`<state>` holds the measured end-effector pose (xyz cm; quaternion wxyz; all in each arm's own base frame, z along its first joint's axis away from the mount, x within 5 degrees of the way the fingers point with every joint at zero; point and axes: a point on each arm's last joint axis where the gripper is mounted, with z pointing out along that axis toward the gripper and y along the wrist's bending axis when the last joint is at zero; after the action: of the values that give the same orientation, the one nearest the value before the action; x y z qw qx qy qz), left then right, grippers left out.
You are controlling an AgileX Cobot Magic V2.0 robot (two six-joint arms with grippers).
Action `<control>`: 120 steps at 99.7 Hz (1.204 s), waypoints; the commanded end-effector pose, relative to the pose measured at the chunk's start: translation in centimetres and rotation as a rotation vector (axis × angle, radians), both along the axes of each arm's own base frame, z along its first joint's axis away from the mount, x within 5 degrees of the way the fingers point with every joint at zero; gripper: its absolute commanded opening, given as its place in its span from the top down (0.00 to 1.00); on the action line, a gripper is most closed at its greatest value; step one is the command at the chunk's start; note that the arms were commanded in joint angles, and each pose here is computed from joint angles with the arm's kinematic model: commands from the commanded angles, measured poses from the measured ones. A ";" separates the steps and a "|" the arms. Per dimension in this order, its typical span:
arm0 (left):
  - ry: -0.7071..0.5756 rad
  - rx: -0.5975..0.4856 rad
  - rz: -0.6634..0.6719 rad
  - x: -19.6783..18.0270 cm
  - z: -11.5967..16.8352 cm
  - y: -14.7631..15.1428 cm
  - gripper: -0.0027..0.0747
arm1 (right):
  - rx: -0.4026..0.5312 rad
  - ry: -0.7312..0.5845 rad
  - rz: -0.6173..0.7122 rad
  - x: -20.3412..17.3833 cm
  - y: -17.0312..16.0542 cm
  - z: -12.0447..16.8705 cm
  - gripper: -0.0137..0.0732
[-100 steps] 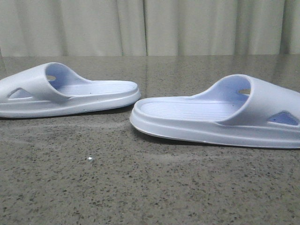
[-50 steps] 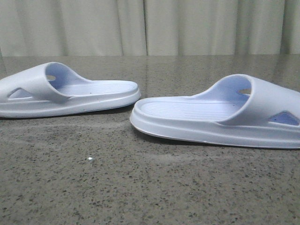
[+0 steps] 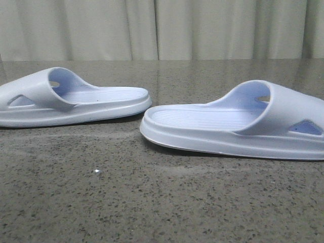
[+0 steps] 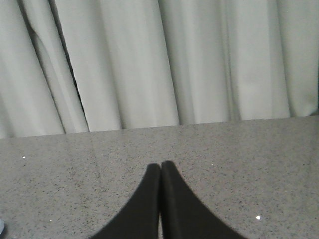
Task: Insert blue slippers together front up
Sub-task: 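Lower the left gripper over the nearer slipper and close on its edge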
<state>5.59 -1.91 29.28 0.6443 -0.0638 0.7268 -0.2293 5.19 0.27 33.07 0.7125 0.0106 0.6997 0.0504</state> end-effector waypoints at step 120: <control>0.425 -0.515 0.066 10.4 0.3 -1.7 0.35 | 0.104 0.096 0.033 2.8 0.5 1.4 0.41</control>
<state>14.05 -3.66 28.61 0.4461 -0.2410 0.7922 -0.3396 7.77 0.83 32.66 0.6351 0.0363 0.7658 0.0948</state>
